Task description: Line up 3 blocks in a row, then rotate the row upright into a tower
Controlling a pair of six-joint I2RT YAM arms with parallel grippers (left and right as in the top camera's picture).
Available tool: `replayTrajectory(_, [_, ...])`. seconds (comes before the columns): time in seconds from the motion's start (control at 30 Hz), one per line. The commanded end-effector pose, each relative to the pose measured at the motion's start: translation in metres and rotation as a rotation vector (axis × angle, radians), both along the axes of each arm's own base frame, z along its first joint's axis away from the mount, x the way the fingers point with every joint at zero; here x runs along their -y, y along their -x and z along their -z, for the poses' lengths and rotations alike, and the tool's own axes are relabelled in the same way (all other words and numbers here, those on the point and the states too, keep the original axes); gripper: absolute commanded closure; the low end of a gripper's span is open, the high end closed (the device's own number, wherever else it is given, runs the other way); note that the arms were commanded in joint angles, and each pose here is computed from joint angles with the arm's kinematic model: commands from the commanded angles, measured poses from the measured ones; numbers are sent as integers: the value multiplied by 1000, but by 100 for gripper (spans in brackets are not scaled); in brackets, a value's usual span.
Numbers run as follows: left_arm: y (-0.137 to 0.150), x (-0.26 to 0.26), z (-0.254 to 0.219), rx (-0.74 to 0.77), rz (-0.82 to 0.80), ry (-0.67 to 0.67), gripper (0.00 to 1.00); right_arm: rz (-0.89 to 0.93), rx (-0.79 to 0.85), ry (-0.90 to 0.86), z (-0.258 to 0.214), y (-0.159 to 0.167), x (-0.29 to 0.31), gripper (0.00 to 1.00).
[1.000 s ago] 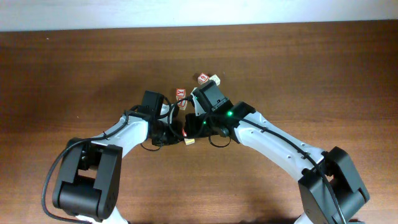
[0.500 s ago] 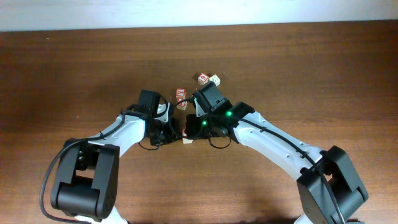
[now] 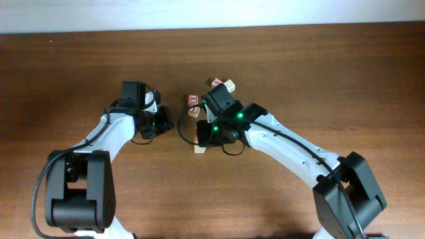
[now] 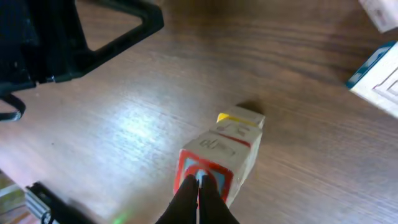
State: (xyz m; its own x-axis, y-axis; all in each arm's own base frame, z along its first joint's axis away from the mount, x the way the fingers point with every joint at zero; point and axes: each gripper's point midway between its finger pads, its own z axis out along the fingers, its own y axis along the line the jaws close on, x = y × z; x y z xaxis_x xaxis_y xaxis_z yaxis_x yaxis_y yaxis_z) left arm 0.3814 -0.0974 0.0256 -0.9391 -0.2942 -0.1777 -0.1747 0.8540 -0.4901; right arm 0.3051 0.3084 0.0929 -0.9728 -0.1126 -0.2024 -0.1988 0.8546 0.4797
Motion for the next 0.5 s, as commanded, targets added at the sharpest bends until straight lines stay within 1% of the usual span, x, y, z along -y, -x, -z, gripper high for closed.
replayTrajectory(0.0, [-8,-5,-8,26,-16,-19,100,-11,37,19,-2,-8,-4,95])
replayTrajectory(0.13, [-8,-5,-8,26,-16,-19,100,-12,42,13,-6,-10,-5,95])
replayTrajectory(0.17, [-8,-5,-8,33,-5,-23,100,-27,63,8,-17,-12,-6,95])
replayTrajectory(0.23, [-18,-9,-23,77,9,-32,100,-60,146,-3,-61,-18,-7,95])
replayTrajectory(0.27, [-29,-16,-50,154,38,-51,100,-63,190,18,-82,-21,-1,95])
replayTrajectory(0.3, [-33,-19,-66,204,62,-65,100,-67,216,33,-95,-22,3,95])
replayTrajectory(0.37, [-41,-27,-135,418,132,-121,100,-30,315,130,-140,-25,30,95])
replayTrajectory(0.4, [-37,-33,-171,529,155,-156,98,7,360,184,-161,-24,48,94])
replayTrajectory(0.43, [-34,-37,-189,581,154,-171,94,36,393,223,-175,-22,62,95])
replayTrajectory(0.47, [-28,-50,-227,687,119,-211,83,81,447,271,-196,-18,84,83])
